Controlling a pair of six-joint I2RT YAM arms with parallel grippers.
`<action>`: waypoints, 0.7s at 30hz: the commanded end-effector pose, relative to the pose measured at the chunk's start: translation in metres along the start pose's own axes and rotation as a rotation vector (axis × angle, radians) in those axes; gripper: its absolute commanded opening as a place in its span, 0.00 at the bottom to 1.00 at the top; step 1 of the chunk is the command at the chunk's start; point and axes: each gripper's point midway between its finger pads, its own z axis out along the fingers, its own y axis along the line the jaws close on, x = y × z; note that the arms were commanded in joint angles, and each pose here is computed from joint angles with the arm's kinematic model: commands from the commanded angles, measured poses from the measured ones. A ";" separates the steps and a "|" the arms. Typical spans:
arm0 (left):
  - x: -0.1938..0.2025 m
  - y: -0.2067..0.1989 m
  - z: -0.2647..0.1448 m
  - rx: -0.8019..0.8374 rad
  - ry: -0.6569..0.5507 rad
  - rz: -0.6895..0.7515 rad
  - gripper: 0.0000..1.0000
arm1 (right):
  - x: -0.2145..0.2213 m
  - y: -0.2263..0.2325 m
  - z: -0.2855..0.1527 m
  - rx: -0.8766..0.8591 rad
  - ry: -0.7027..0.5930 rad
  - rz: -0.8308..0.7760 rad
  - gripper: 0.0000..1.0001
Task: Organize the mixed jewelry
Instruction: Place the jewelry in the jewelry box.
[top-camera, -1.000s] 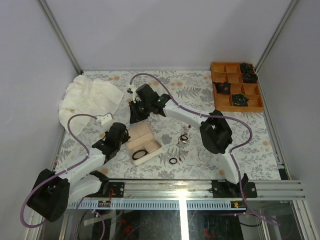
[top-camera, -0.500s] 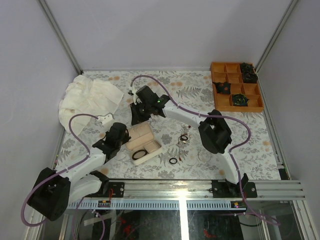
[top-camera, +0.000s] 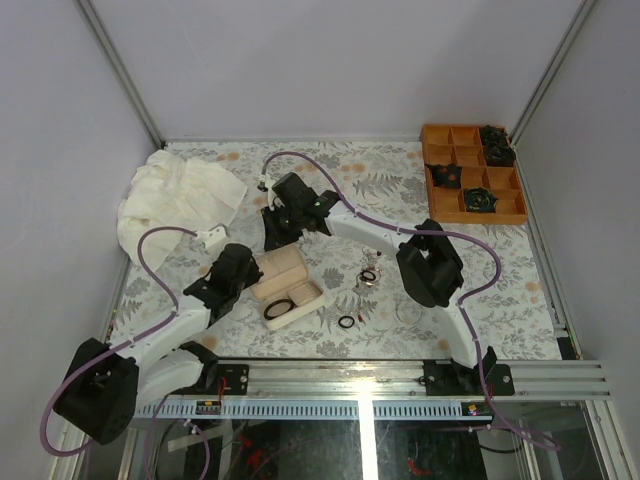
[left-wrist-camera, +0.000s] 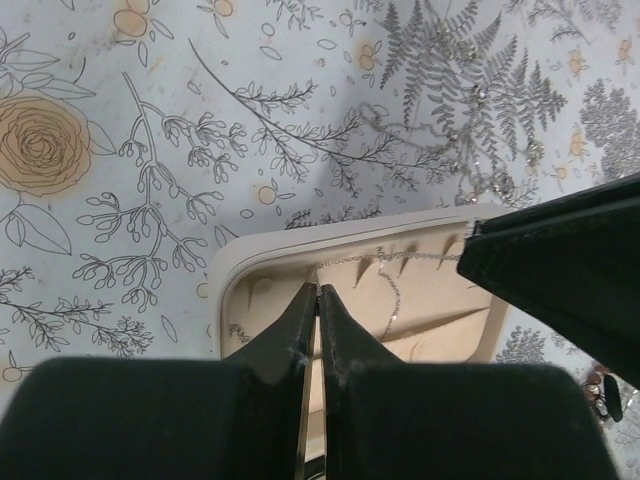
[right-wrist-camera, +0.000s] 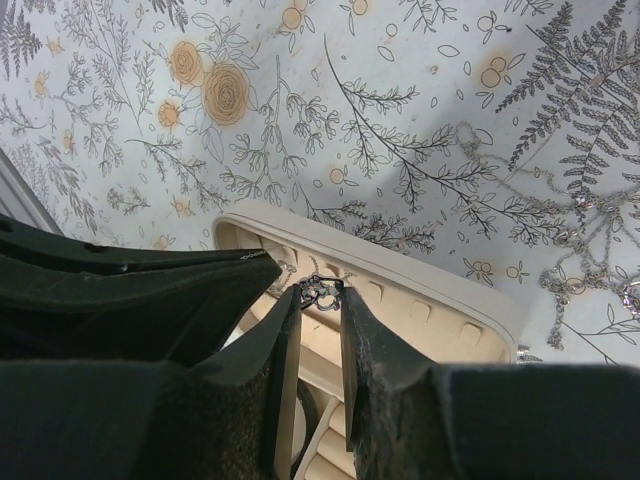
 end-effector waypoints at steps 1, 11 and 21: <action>-0.025 -0.022 -0.005 0.063 -0.059 -0.022 0.00 | -0.012 0.009 -0.008 -0.003 -0.037 -0.021 0.15; -0.029 -0.028 -0.012 0.090 -0.062 -0.021 0.00 | -0.012 0.011 -0.012 -0.008 -0.043 -0.029 0.15; -0.038 -0.027 -0.023 0.098 -0.087 -0.029 0.00 | -0.033 0.026 -0.011 -0.055 -0.065 -0.040 0.15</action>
